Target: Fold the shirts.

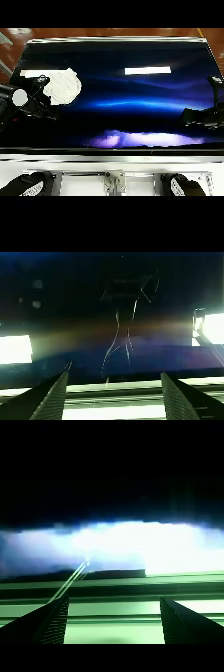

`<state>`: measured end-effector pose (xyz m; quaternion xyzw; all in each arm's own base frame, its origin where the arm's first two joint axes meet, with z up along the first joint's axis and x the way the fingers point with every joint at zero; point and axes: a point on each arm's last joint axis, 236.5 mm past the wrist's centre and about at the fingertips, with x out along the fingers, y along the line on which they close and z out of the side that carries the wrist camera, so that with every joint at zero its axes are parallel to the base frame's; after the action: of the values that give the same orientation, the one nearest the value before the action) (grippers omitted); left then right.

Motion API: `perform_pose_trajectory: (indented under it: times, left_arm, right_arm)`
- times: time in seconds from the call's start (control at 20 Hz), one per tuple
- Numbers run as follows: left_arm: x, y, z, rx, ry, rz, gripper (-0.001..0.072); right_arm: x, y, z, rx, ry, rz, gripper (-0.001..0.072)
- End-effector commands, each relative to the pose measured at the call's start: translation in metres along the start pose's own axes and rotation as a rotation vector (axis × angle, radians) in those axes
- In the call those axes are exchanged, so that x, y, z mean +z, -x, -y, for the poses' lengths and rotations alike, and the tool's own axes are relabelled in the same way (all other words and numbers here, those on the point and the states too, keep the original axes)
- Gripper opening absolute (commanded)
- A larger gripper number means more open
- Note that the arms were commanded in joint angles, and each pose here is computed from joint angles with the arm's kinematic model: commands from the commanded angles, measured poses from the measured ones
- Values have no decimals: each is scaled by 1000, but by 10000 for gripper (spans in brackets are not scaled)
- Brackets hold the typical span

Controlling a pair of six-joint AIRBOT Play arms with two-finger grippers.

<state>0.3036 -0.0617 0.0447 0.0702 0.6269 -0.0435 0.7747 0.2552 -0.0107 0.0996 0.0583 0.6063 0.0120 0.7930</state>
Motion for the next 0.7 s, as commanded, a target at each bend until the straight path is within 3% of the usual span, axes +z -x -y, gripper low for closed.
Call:
perform_pose_trajectory:
  times: [0.0,0.5,0.65]
  left_arm:
    - [0,0,0,0,0,-1,696]
    - [0,0,0,0,0,-1,696]
    - [32,1,-1,14,-169,130,696]
  right_arm:
    - [0,0,0,0,0,0,693]
    - [33,2,2,-9,-2,142,693]
    - [49,5,-9,38,-9,210,692]
